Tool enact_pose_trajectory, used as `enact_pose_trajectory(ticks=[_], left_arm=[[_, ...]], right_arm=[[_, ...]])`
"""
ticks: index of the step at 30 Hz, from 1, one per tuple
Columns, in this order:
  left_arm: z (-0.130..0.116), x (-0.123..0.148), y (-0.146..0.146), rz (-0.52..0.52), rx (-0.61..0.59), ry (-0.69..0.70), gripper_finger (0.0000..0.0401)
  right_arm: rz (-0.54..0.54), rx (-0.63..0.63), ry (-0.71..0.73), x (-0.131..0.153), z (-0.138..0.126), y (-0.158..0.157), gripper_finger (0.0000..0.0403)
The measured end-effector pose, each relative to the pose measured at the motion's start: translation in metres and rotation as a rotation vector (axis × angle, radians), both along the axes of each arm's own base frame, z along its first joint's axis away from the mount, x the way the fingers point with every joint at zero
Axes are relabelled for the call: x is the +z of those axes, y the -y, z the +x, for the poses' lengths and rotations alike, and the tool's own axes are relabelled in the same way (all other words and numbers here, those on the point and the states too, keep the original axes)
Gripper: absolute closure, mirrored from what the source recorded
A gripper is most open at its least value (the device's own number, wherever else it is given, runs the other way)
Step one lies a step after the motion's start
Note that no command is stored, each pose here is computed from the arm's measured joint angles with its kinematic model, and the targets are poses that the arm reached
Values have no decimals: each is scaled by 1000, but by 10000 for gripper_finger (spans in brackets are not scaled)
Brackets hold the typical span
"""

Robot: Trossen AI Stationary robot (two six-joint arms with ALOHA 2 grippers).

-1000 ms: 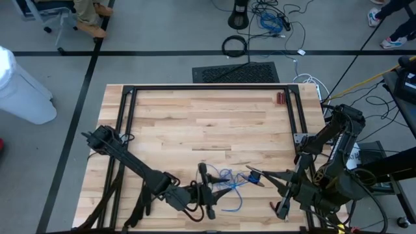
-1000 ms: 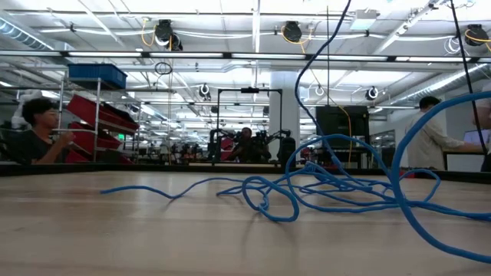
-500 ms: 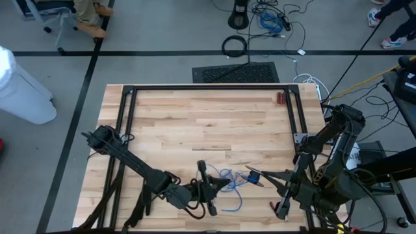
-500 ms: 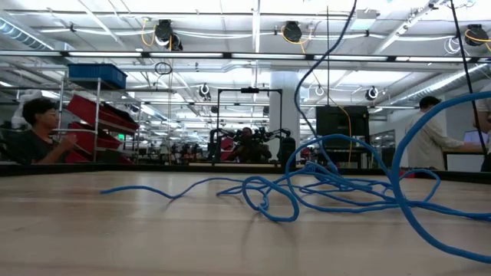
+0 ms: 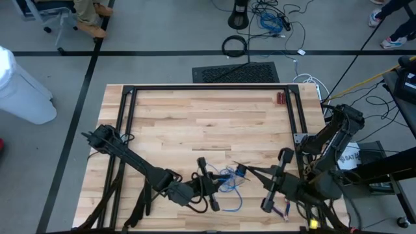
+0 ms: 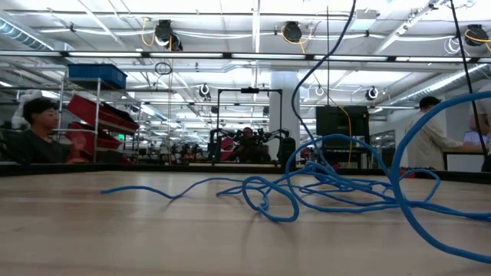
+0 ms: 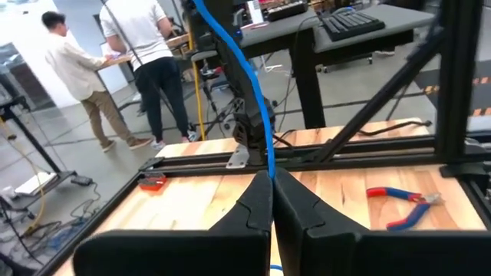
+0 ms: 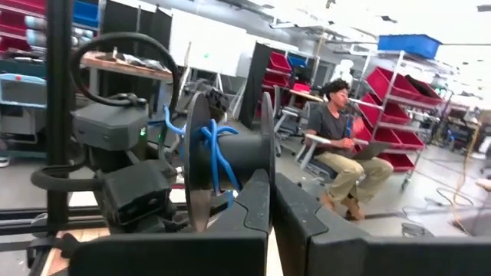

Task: Coil cords
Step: Coil the blue wire onto the black spool

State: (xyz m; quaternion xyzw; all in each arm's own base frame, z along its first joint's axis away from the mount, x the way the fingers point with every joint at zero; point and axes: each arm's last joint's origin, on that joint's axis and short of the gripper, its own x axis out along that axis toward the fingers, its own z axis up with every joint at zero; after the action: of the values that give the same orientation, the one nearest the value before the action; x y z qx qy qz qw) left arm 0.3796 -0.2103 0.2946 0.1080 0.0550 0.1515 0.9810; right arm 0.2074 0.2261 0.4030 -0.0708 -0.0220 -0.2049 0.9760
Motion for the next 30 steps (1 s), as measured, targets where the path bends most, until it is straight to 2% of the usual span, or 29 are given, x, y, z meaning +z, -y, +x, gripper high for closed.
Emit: enact_pose_trajectory(ticks=[6, 11, 20, 25, 30], left_arm=[[4, -1, -8, -24, 24, -1, 399], [6, -4, -10, -61, 27, 4, 399], [8, -4, -10, -77, -3, 11, 399], [6, -2, -4, -91, -56, 28, 399], [4, 3, 2, -46, -125, 46, 399]], right_arm=[[30, 20, 16, -9, 17, 3, 403], [21, -15, 5, -16, 29, 6, 403], [-38, -161, -59, -36, 59, 16, 403], [-95, -248, -116, -42, 62, 19, 403], [-129, -285, -148, -44, 62, 19, 403]])
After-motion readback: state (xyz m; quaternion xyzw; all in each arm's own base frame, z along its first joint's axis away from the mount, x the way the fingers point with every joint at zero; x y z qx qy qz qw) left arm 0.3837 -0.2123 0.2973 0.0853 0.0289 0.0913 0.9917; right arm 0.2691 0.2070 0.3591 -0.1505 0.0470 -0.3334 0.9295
